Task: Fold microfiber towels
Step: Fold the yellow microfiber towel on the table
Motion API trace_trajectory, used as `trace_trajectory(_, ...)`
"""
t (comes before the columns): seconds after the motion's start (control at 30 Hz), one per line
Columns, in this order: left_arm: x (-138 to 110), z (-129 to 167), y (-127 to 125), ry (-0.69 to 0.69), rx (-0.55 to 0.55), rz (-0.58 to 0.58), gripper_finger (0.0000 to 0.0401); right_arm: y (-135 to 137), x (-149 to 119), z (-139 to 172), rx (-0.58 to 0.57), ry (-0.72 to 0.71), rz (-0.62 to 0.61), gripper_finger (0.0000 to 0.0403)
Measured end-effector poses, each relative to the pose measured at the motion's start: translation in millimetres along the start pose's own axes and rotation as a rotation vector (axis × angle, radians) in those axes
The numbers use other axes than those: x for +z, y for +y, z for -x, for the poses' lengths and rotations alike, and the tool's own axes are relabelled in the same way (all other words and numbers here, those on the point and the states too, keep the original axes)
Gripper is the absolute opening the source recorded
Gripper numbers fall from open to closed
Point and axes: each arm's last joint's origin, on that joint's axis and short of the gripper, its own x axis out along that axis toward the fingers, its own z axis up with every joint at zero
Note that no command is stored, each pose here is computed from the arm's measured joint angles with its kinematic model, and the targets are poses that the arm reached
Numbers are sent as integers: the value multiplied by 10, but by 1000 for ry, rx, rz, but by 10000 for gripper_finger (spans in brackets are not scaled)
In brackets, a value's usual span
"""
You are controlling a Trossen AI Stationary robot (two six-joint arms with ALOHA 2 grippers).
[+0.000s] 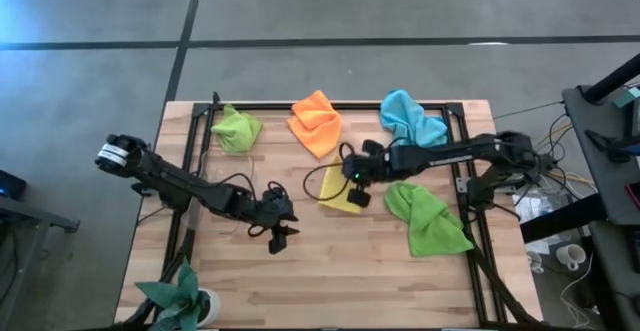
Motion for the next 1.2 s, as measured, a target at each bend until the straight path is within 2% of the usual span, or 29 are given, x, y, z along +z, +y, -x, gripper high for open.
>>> trace_trajectory(0.3, -1, 0, 1, -1, 2, 1, 157, 305, -107, -388, 5, 96, 89, 13)
trace_trajectory(0.57, 18, -1, 0, -31, 17, 3, 157, 453, -32, -405, 50, -7, 31, 67)
trace_trajectory(0.77, 21, -1, 2, -39, 26, 0, 157, 486, -47, -395, 130, 17, 41, 88)
trace_trajectory(0.93, 35, 1, 17, -79, 89, -15, 157, 536, -58, -372, 149, 15, 75, 88)
trace_trajectory(1.07, 81, 7, 30, -164, 169, -8, 157, 510, -56, -382, 69, 1, 77, 80)
trace_trajectory(1.2, 113, 18, 57, -244, 280, 10, 157, 538, -102, -495, 47, 28, 62, 71)
